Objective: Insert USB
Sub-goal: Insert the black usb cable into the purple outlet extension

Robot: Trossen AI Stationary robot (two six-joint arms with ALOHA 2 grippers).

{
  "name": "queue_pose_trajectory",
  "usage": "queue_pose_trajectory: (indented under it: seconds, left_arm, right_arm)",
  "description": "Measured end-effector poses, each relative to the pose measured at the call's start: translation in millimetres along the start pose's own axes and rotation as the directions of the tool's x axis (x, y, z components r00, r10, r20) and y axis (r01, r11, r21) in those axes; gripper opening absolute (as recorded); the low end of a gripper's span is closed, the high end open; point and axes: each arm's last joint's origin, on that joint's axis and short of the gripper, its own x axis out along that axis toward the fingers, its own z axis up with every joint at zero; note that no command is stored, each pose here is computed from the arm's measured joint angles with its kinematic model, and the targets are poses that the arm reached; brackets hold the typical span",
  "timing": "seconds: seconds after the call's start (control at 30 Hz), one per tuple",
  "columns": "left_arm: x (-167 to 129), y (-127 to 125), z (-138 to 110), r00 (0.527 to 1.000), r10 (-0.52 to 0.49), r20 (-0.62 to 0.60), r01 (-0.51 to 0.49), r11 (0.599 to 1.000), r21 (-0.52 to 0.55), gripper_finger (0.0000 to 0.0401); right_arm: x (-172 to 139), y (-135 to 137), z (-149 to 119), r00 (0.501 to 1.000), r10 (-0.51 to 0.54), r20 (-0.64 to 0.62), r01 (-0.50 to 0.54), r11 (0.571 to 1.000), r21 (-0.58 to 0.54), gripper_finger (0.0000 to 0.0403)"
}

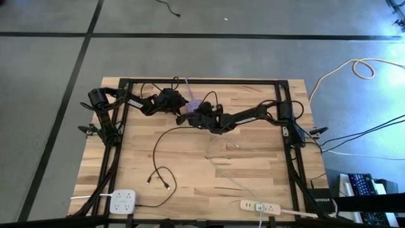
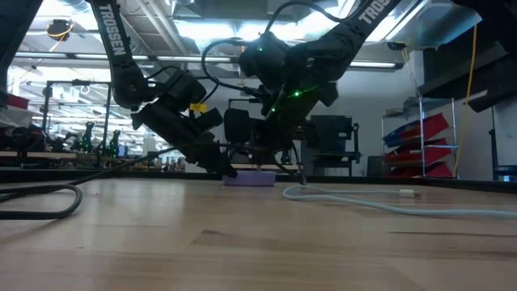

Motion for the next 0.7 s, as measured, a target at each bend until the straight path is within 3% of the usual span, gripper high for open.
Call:
queue_pose_trajectory:
  seconds: [0.7]
  left_arm:
    - [0.0,0.0,0.0,1.0,0.001,0.0,-0.001,1.0,-0.002,0.04]
  right_arm:
    - [-1.3,-0.6,-0.2,1.0,-0.023,0.017,0.023,1.0,-0.011,0.0001]
